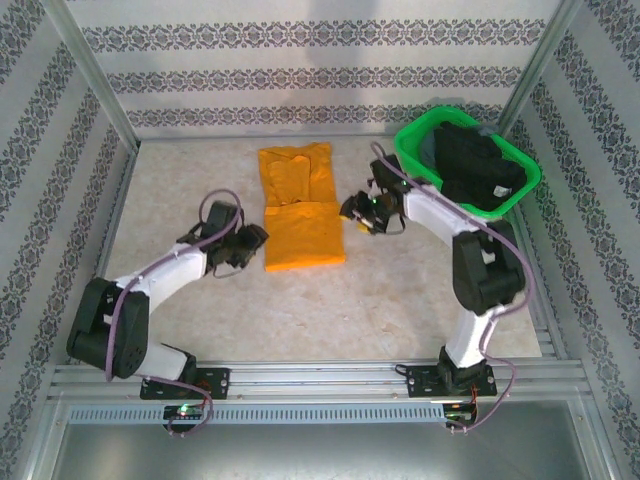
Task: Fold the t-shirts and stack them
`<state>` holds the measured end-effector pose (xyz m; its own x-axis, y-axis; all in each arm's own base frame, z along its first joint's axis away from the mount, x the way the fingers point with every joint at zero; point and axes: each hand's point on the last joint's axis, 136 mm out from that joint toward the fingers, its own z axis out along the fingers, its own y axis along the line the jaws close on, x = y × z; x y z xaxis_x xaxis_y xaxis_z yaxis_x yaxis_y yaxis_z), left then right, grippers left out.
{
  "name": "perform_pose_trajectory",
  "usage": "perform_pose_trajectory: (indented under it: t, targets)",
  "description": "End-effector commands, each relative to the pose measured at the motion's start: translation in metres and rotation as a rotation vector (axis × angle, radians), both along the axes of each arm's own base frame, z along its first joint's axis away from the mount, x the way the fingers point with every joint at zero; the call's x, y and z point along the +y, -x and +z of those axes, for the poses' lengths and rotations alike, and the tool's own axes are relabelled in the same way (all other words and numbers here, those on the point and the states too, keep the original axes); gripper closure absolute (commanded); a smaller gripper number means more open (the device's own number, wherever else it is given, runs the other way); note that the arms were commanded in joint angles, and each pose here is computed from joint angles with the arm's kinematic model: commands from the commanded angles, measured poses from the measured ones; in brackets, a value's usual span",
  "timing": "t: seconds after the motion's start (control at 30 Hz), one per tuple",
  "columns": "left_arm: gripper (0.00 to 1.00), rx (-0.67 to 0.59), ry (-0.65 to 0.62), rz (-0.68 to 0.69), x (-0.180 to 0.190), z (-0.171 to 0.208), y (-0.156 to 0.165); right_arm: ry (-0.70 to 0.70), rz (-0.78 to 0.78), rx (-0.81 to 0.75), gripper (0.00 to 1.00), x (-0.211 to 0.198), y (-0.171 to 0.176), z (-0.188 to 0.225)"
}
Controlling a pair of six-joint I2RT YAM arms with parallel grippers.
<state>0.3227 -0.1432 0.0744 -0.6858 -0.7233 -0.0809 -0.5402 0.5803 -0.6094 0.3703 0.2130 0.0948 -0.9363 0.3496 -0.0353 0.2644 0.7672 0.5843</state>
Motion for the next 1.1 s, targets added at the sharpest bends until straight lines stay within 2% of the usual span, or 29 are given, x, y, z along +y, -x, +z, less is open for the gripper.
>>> perform_pose_trajectory:
  t: [0.0,0.23,0.33,0.43,0.5,0.6,0.63,0.67,0.7,0.83,1.07]
  targets:
    - [0.44,0.048,0.074,0.084,-0.011,-0.013,0.011,-0.073,-0.030,0.050,0.46,0.015,0.028,-0.016]
    - [0.44,0.052,0.152,0.146,-0.022,-0.031,-0.004,-0.163,-0.122,0.175,0.46,0.030,0.043,-0.052]
    - [0.48,0.081,0.184,0.133,-0.033,-0.037,-0.007,-0.158,-0.134,0.193,0.48,0.032,0.042,-0.058]
    - [0.57,0.094,0.200,0.146,-0.035,-0.045,-0.007,-0.188,-0.149,0.211,0.52,0.038,0.038,-0.065]
    - [0.69,0.091,0.222,0.144,-0.039,-0.047,-0.011,-0.207,-0.161,0.221,0.60,0.043,0.035,-0.069]
    - [0.94,0.071,0.222,0.136,-0.041,-0.041,-0.017,-0.207,-0.177,0.220,0.83,0.044,0.031,-0.070]
    - [0.99,0.060,0.211,0.137,-0.039,-0.038,-0.019,-0.204,-0.178,0.214,0.90,0.043,0.030,-0.068]
    - [1.00,0.054,0.196,0.132,-0.038,-0.033,-0.018,-0.187,-0.178,0.204,0.97,0.040,0.031,-0.067]
    - [1.00,0.050,0.177,0.123,-0.035,-0.029,-0.016,-0.166,-0.171,0.192,1.00,0.037,0.032,-0.064]
    - [1.00,0.120,0.094,0.067,-0.023,-0.030,0.014,-0.111,-0.119,0.184,1.00,0.030,0.047,-0.057]
    - [1.00,0.182,0.080,-0.045,-0.014,-0.040,0.082,-0.043,0.032,0.246,1.00,0.034,0.115,-0.062]
